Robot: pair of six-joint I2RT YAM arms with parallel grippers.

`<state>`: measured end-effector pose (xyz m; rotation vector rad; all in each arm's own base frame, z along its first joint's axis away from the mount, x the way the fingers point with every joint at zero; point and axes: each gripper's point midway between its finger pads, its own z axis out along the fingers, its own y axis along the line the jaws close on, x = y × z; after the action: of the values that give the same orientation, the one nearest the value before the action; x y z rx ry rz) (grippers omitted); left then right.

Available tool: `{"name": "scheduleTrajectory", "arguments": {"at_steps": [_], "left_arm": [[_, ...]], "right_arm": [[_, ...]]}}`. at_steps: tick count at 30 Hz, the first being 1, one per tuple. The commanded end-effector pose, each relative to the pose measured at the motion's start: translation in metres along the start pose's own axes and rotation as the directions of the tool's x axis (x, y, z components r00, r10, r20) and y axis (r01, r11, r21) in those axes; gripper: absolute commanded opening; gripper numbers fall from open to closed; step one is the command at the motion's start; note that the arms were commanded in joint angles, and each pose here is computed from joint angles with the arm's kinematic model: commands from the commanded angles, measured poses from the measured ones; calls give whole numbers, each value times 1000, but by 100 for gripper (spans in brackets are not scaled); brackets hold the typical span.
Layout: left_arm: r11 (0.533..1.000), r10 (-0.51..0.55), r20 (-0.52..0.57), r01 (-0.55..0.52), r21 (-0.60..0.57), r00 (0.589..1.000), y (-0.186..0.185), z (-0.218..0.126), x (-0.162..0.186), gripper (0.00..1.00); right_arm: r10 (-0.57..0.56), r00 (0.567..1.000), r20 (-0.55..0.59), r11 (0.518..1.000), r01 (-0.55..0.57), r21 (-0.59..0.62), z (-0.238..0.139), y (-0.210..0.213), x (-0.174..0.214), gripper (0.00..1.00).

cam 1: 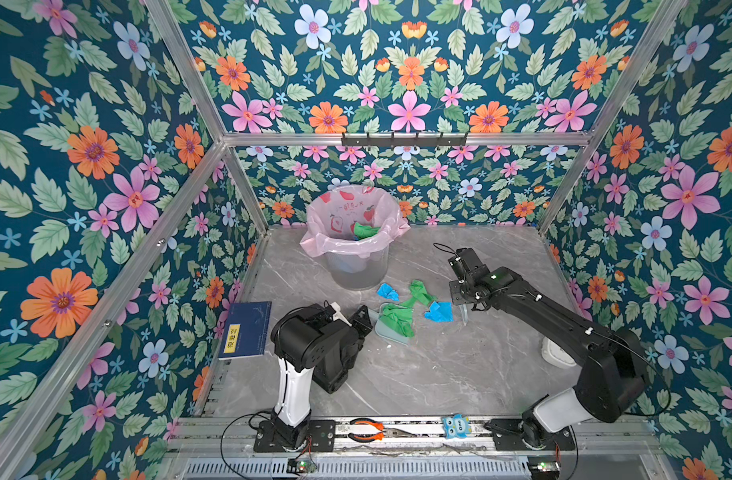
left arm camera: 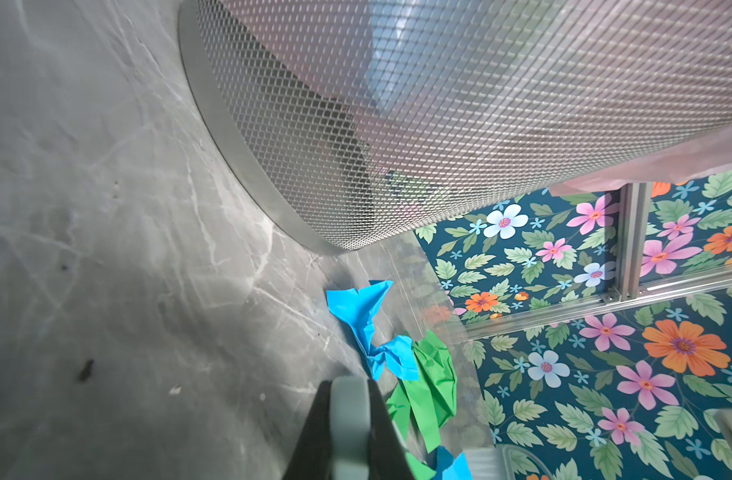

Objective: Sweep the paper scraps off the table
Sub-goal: 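Sweep green and blue scraps with the right gripper's brush into the dustpan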

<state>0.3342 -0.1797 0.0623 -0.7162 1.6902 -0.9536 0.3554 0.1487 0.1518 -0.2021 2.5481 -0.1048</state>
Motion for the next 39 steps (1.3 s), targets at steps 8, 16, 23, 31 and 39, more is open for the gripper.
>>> {"name": "scheduleTrajectory", "arguments": {"at_steps": [8, 16, 23, 31, 39], "left_arm": [[1000, 22, -4, -22, 22, 1000, -3, 6, 4, 0], [999, 18, -18, -17, 31, 1000, -5, 9, 7, 0], [999, 10, -25, -9, 38, 1000, -7, 8, 8, 0], [998, -9, -54, 12, 55, 999, -11, 7, 12, 0], [996, -41, -81, 47, 74, 996, -17, 1, 12, 0]], "right_arm": [[4, 1000, 23, 983, 0, -182, 6, 38, -9, 0], [23, 1000, 1, 952, -22, -305, 2, 69, -3, 0], [134, 990, -33, 930, -137, -342, -2, 82, -3, 0], [304, 951, -56, 905, -307, -294, -8, 88, 0, 0], [354, 935, -28, 905, -350, -244, -15, 77, 0, 0]]}}
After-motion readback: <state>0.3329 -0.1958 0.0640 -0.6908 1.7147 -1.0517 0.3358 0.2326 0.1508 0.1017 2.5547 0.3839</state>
